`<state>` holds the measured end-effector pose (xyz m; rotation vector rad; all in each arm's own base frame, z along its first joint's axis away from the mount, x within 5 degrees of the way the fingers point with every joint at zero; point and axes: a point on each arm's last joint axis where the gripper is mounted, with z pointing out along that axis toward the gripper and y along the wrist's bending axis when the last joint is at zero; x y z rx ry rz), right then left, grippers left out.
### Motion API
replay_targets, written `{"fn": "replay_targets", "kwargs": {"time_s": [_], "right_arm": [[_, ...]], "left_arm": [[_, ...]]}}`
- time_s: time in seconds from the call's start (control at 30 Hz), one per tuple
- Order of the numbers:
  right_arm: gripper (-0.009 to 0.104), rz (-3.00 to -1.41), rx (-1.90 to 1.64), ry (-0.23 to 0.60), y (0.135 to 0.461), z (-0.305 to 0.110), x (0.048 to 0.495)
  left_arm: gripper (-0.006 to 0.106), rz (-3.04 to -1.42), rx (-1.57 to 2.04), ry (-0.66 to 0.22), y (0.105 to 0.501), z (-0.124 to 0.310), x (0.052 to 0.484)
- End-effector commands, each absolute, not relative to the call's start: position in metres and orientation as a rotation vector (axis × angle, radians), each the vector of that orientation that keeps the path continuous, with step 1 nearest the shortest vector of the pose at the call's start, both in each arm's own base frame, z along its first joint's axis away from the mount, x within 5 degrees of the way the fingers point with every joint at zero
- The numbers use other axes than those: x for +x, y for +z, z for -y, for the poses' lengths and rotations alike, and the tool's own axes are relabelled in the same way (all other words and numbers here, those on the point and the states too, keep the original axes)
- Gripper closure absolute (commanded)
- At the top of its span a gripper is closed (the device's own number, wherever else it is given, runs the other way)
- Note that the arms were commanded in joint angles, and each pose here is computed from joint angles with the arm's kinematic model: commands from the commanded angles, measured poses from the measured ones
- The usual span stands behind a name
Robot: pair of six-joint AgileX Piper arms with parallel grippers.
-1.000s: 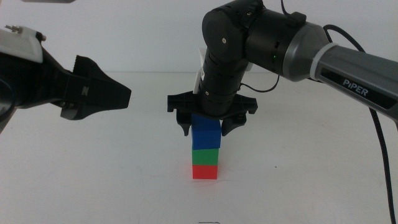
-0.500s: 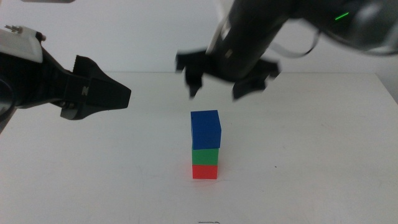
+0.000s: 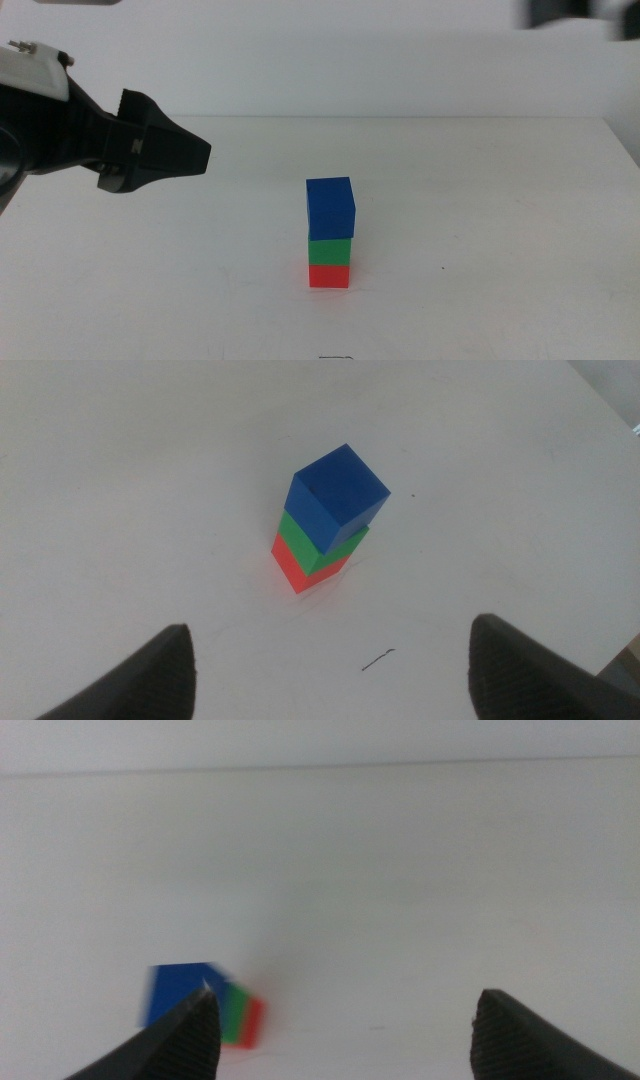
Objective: Stack red cubes first, then green, then blue cubes in a specific spot.
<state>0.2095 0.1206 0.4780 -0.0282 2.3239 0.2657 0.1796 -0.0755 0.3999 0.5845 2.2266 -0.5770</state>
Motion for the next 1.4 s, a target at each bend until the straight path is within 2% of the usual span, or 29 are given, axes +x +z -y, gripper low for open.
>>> {"fn": "replay_targets", "kwargs": {"time_s": [0.0, 0.2, 0.3, 0.43, 0.63, 0.97, 1.13, 1.2, 1.23, 1.3, 1.37], "right_arm": [[0.031, -2.154, -0.042, 0.231, 0.497, -0.085, 0.187], [0.031, -1.994, -0.201, 0.073, 0.474, -0.039, 0.156], [0.029, -1.908, -0.243, 0.013, 0.452, -0.023, 0.139], [0.018, -1.780, -0.188, -0.016, 0.428, -0.011, 0.121], [0.002, -1.818, -0.161, -0.001, 0.396, -0.010, 0.119], [0.001, -1.757, -0.154, -0.006, 0.401, -0.010, 0.122], [0.001, -1.759, -0.155, -0.006, 0.401, -0.010, 0.122], [0.001, -1.758, -0.154, -0.006, 0.401, -0.010, 0.122], [0.001, -1.758, -0.154, -0.006, 0.401, -0.010, 0.122], [0.001, -1.758, -0.154, -0.006, 0.401, -0.010, 0.122], [0.001, -1.758, -0.154, -0.006, 0.401, -0.010, 0.122]], "left_arm": [[0.007, -2.138, 0.543, -0.599, 0.415, 0.076, 0.177], [0.007, -2.139, 0.545, -0.594, 0.415, 0.076, 0.177], [0.007, -2.139, 0.545, -0.594, 0.415, 0.076, 0.177], [0.007, -2.139, 0.545, -0.594, 0.415, 0.076, 0.177], [0.007, -2.139, 0.545, -0.594, 0.415, 0.076, 0.177], [0.007, -2.139, 0.545, -0.594, 0.415, 0.076, 0.177], [0.007, -1.996, 0.451, -0.229, 0.433, 0.048, 0.165], [0.007, -1.933, 0.386, -0.122, 0.440, 0.038, 0.160], [0.007, -1.893, 0.340, -0.081, 0.443, 0.034, 0.158], [0.007, -1.814, 0.249, -0.056, 0.444, 0.027, 0.155], [0.007, -1.722, 0.185, -0.059, 0.442, 0.024, 0.149]]}}
